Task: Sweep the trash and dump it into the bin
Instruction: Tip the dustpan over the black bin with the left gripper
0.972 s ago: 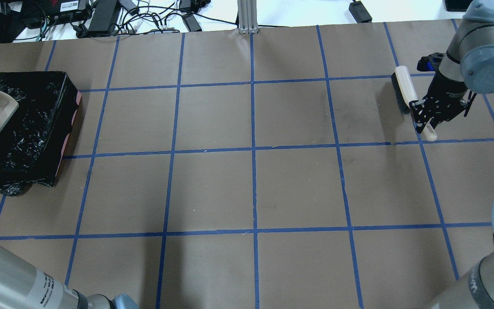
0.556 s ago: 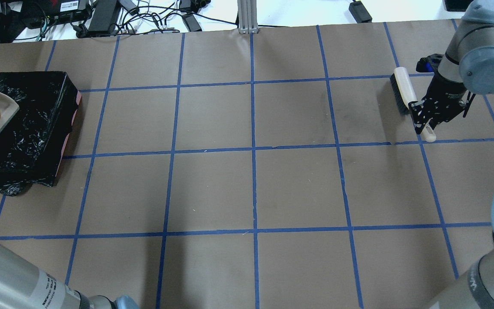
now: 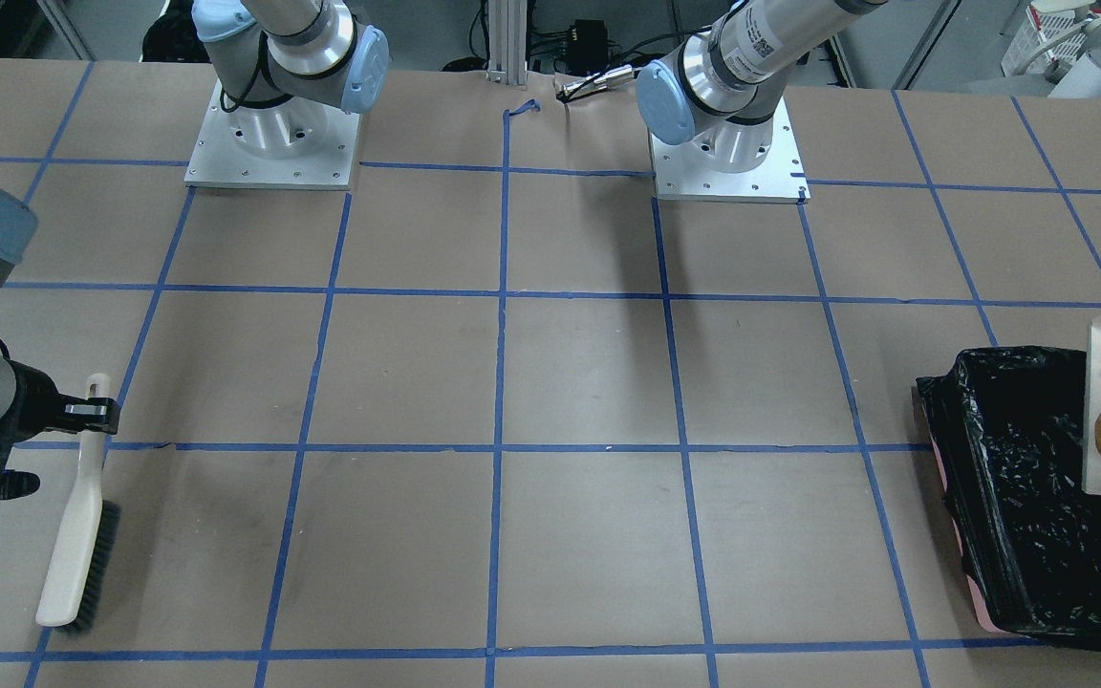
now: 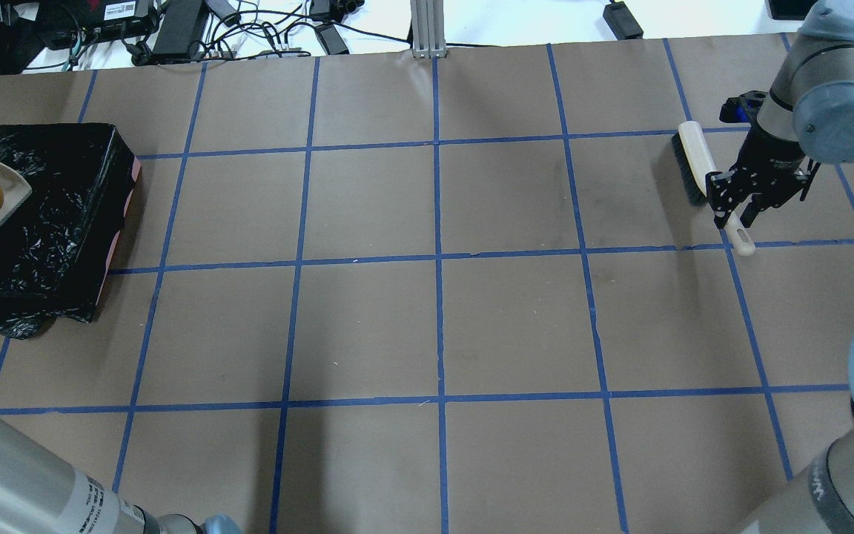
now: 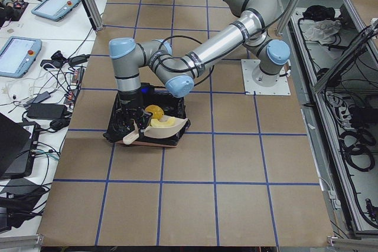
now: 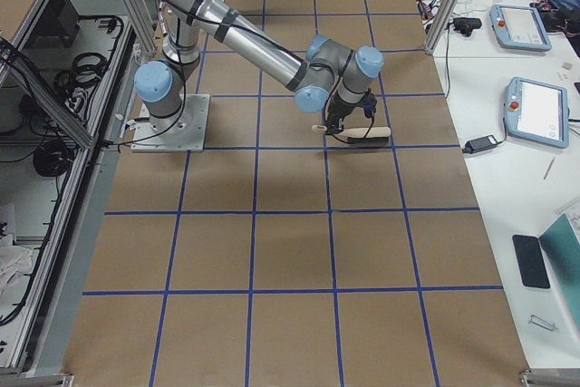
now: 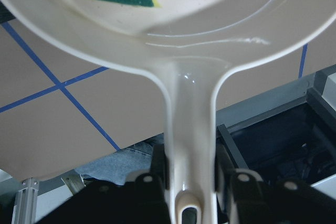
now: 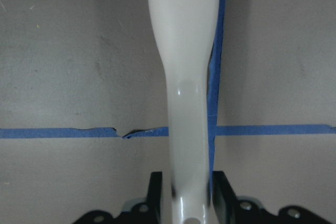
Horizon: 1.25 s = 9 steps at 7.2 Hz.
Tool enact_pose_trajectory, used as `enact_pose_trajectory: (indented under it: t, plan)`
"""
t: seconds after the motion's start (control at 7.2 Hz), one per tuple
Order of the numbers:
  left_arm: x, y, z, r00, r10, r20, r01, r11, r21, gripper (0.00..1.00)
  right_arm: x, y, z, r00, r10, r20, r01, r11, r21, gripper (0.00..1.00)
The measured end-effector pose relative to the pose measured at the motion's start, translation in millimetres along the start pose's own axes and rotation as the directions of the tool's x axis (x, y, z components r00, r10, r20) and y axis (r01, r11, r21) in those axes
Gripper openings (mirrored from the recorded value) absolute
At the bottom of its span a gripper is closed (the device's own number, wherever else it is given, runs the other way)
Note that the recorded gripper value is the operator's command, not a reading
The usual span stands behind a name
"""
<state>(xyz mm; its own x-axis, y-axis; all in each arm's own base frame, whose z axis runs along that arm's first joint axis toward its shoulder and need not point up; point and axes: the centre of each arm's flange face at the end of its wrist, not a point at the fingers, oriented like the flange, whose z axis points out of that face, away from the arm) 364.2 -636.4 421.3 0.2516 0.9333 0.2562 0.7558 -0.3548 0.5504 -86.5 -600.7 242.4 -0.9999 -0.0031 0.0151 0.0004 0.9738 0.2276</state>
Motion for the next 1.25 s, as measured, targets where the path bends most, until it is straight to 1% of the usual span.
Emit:
enact_pose_trajectory:
  t: [0.28,0.42,0.56,0.83,1.11,1.25]
  plan:
    - [-3.0,-5.8,-11.0,1.0,0.013,-0.021,-0.014,0.999,-0.029,0.0,1.6,0.1,-5.5,1.0,0.004,-0.014,-0.004,1.0,0.009,1.0]
    - [-6.6,-10.7,-17.7,0.999,0.023,-0.029,-0.024,0.999,-0.044,0.0,4.2,1.6,-17.6,0.999,0.011,-0.037,-0.01,1.0,0.024,1.0]
    - [-9.0,-14.3,-21.3,0.999,0.028,-0.035,-0.03,0.998,-0.056,0.0,5.0,7.8,-42.0,0.998,0.019,-0.058,-0.015,0.998,0.063,1.0]
    - [-10.3,-19.0,-24.8,0.998,0.042,-0.042,-0.045,0.996,-0.08,0.0,-3.6,37.8,-110.5,0.995,0.038,-0.095,-0.02,0.984,0.179,1.0]
    - [-16.3,-21.5,-34.0,0.996,0.076,-0.041,-0.081,0.987,-0.142,0.0,-38.6,69.1,-164.1,0.992,0.022,-0.127,0.014,0.962,0.274,1.0]
    - [-18.7,-22.2,-38.4,0.995,0.086,-0.041,-0.092,0.982,-0.168,0.0,-67.9,84.3,-184.2,0.991,0.008,-0.136,0.034,0.951,0.307,1.0]
